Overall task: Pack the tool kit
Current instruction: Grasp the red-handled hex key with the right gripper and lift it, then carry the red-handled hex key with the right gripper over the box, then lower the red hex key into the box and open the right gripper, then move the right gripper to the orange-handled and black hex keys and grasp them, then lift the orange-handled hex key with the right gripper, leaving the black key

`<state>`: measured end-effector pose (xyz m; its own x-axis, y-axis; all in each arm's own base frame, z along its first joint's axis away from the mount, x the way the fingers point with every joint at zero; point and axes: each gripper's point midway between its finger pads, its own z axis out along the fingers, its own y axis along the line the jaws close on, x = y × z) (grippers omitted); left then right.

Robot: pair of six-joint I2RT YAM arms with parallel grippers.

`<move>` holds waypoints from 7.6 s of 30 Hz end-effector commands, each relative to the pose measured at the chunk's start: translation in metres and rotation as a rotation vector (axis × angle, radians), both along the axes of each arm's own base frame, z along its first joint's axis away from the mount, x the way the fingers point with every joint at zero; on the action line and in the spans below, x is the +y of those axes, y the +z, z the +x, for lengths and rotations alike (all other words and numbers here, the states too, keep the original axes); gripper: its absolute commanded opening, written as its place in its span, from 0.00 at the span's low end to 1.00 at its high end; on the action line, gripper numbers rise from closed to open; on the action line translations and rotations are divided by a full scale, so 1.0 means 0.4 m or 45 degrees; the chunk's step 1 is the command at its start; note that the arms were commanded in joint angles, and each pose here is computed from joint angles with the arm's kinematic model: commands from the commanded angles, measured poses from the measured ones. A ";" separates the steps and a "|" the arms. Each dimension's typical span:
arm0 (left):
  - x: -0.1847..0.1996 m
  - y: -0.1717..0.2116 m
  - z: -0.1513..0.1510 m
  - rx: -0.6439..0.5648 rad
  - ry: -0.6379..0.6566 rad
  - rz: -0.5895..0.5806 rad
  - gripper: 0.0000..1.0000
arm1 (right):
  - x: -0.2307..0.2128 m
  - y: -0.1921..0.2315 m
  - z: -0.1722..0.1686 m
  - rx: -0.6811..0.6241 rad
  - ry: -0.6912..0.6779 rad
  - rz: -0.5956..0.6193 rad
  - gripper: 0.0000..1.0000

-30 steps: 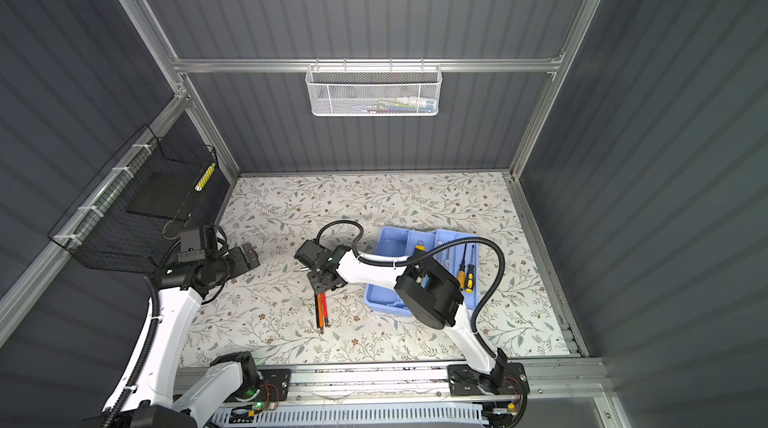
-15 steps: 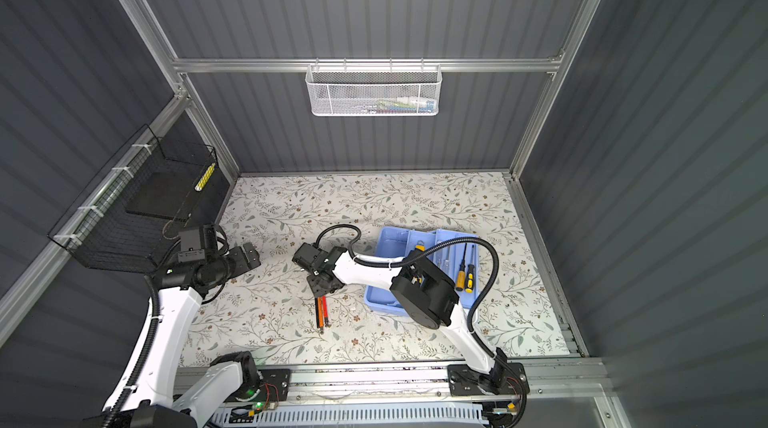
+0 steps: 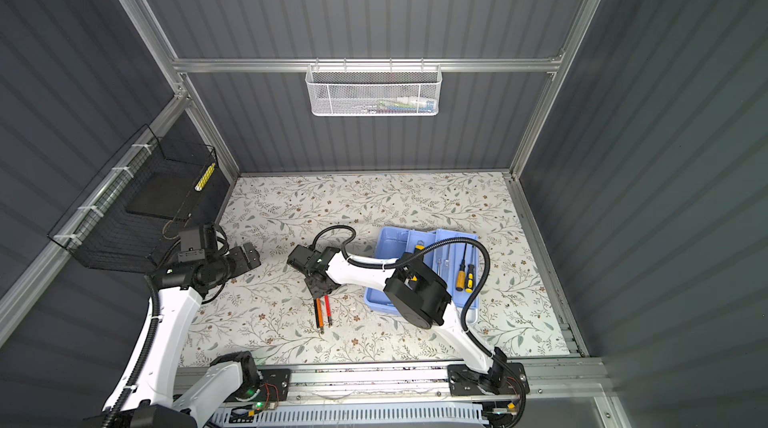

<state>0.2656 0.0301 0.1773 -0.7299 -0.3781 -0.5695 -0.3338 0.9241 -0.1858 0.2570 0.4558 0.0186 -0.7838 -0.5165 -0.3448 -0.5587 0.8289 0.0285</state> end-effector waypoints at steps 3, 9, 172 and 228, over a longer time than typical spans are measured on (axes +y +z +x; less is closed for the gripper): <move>0.000 0.021 0.009 -0.036 -0.028 0.009 0.99 | -0.044 -0.041 -0.008 0.041 -0.080 -0.116 0.26; -0.002 0.014 0.011 -0.027 -0.033 0.001 0.99 | -0.113 -0.031 0.010 0.034 -0.255 -0.106 0.22; -0.015 0.017 0.014 -0.041 -0.070 -0.016 0.99 | 0.024 0.018 -0.011 0.022 0.115 0.081 0.35; -0.017 0.023 0.013 -0.054 -0.076 -0.016 1.00 | -0.302 0.348 0.174 -0.334 -0.410 0.107 0.01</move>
